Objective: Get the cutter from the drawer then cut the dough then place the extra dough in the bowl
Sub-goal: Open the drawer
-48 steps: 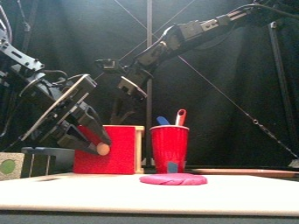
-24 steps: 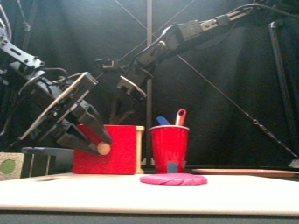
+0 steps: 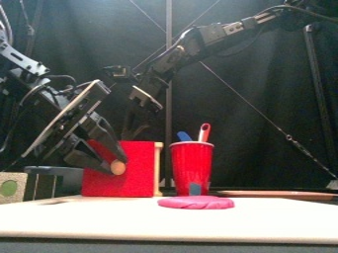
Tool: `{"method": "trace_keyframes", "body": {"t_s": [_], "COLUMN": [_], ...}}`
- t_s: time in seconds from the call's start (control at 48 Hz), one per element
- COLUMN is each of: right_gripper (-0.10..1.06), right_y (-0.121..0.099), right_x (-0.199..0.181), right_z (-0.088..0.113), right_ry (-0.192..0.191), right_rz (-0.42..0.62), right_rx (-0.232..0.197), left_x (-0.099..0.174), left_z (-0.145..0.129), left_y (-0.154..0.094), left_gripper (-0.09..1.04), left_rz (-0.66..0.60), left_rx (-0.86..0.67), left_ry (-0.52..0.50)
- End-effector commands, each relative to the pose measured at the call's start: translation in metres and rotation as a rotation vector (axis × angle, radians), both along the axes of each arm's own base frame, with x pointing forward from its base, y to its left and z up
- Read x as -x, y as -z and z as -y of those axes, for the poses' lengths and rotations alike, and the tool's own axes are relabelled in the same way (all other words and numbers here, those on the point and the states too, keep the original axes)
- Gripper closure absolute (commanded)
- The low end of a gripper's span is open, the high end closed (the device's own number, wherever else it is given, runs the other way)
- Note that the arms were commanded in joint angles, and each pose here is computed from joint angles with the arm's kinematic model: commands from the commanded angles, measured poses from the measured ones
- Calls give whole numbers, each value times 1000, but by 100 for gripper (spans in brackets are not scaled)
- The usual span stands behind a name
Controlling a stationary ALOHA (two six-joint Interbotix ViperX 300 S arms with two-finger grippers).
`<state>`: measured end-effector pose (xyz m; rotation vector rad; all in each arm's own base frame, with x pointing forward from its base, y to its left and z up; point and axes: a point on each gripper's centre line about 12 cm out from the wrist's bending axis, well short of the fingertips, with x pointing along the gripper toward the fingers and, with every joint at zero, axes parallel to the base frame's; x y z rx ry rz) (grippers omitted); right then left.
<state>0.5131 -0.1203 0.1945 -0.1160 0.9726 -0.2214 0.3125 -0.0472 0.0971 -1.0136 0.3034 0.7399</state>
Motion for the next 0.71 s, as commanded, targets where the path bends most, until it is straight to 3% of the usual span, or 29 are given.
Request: {"method": "trace_keyframes", "body": {"t_s": [0.021, 0.708], "right_gripper": [94, 94], "right_y": [0, 1], "right_x": [0, 1], "right_z": [1, 1], "right_ry": [4, 7], "right_rz": [-13, -25], "right_rx": [-4, -6], "left_x": [-4, -5], "left_z": [14, 20], "left_y": [-6, -8], "left_gripper": [42, 41], "left_rz": [19, 26], "left_rx": [12, 14], "left_ry": [46, 63]}}
